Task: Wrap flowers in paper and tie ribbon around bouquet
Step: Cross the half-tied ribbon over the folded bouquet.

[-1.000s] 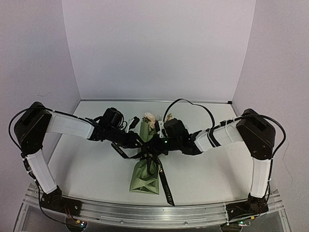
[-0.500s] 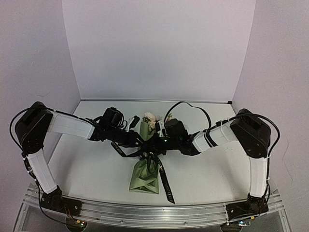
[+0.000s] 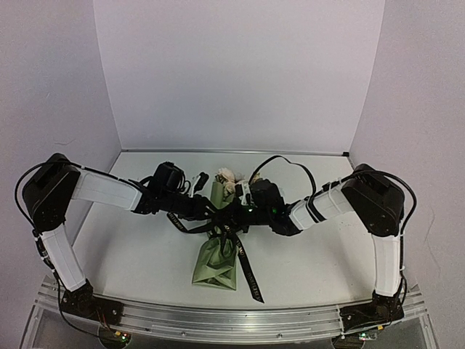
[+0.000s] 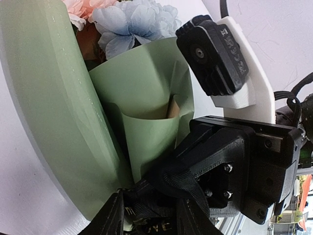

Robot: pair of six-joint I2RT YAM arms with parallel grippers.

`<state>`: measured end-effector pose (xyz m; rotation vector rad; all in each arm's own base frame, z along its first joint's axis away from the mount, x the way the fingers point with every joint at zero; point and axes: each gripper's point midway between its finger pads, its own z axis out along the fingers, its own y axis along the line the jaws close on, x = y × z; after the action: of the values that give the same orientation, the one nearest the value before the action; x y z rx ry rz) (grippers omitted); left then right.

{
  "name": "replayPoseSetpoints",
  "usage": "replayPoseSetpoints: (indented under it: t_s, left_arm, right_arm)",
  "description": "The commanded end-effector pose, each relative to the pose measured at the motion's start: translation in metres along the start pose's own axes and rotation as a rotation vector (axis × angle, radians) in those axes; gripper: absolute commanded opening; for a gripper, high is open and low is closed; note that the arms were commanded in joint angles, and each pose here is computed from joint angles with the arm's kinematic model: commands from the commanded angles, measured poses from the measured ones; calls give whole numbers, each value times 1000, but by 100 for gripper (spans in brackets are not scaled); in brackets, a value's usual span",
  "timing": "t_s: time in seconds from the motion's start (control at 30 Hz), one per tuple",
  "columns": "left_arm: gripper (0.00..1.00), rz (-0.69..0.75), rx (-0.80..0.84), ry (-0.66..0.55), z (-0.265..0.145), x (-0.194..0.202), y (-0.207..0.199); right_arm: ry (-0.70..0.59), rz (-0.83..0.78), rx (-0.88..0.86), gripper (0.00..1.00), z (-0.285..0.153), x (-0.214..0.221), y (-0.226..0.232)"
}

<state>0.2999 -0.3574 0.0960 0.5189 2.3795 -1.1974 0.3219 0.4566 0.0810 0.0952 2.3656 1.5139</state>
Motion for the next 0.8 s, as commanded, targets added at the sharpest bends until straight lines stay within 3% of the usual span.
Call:
replayPoseSetpoints:
  t_s: [0.0, 0.23, 0.53, 0.77]
  left_arm:
    - [35, 2, 3, -22, -5, 0, -4]
    - [25, -4, 55, -35, -5, -2, -13]
    - [1, -17, 67, -29, -3, 0, -13]
    - [0, -4, 82, -34, -5, -1, -17]
  right_arm:
    - [-47, 0, -127, 0, -1, -15, 28]
    - [-56, 14, -139, 0, -1, -18, 28]
    - [-58, 21, -141, 0, -1, -19, 27]
    - [-65, 17, -128, 4, -7, -18, 24]
